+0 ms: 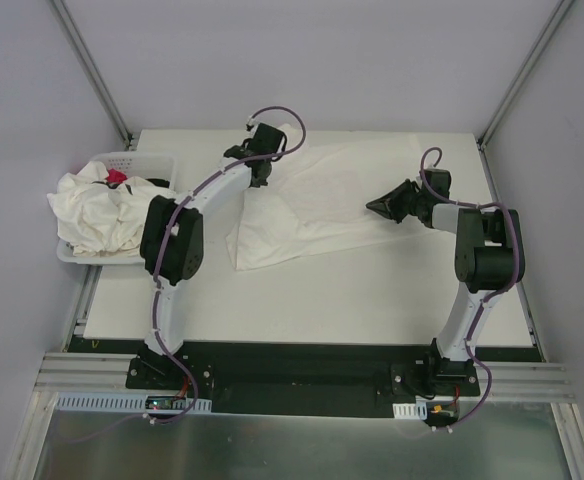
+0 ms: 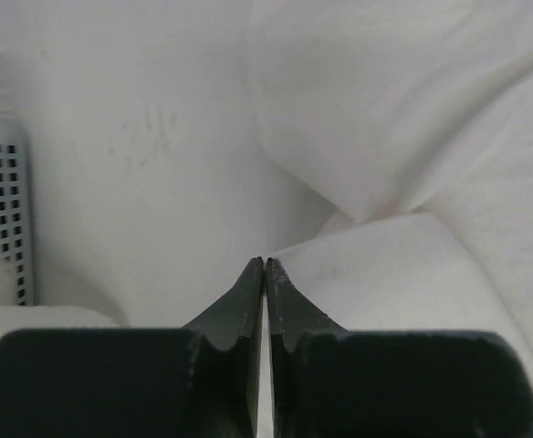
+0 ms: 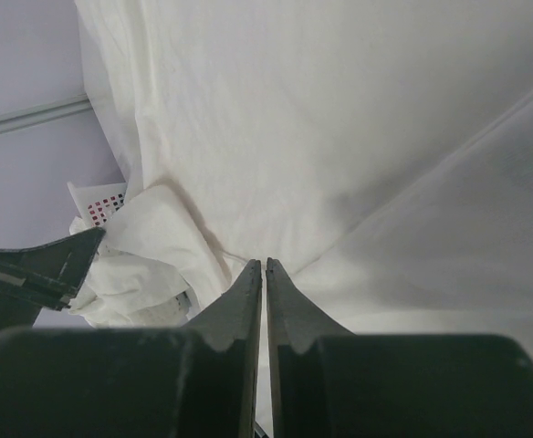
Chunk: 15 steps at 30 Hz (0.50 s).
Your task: Fold and stack the t-shirts
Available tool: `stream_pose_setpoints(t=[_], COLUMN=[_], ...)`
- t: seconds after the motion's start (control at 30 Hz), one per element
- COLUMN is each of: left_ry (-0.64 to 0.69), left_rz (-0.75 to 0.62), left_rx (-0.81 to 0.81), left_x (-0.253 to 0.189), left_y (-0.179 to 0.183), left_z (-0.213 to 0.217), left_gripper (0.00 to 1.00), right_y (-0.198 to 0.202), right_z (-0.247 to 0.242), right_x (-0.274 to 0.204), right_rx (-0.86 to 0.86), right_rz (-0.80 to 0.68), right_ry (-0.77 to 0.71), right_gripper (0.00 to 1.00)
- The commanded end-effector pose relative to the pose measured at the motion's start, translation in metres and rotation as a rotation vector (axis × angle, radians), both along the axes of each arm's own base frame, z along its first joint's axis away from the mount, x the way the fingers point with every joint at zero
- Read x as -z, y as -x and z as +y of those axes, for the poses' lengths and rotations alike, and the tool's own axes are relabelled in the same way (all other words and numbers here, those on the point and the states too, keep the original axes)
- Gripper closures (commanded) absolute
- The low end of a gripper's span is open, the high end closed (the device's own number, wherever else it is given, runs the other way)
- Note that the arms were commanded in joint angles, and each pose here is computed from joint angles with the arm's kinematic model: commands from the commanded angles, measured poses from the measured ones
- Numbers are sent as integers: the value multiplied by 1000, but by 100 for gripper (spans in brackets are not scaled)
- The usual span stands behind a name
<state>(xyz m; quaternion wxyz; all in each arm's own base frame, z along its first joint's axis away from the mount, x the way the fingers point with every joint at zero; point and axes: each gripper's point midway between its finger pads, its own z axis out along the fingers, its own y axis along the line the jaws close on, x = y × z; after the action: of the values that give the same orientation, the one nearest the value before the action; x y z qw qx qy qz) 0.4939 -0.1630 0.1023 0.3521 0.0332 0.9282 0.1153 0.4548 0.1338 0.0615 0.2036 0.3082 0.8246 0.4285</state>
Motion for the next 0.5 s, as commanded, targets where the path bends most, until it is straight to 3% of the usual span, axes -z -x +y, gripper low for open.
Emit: stream_pose_setpoints(t=[0.0, 0.2, 0.47], left_ry=[-2, 31, 77], left_rz=[-268, -358, -303], left_rx=[-160, -124, -91], left_x=[-105, -156, -134], left_y=[-2, -1, 4], left_z=[37, 36, 25], left_gripper=[100, 100, 100], right_y=[-4, -6, -6], right_z=[-3, -2, 0], right_x=[-9, -8, -10], right_rx=[9, 9, 7], right_rz=[-40, -40, -47], right_ry=[-4, -6, -7], right_gripper=[93, 93, 92])
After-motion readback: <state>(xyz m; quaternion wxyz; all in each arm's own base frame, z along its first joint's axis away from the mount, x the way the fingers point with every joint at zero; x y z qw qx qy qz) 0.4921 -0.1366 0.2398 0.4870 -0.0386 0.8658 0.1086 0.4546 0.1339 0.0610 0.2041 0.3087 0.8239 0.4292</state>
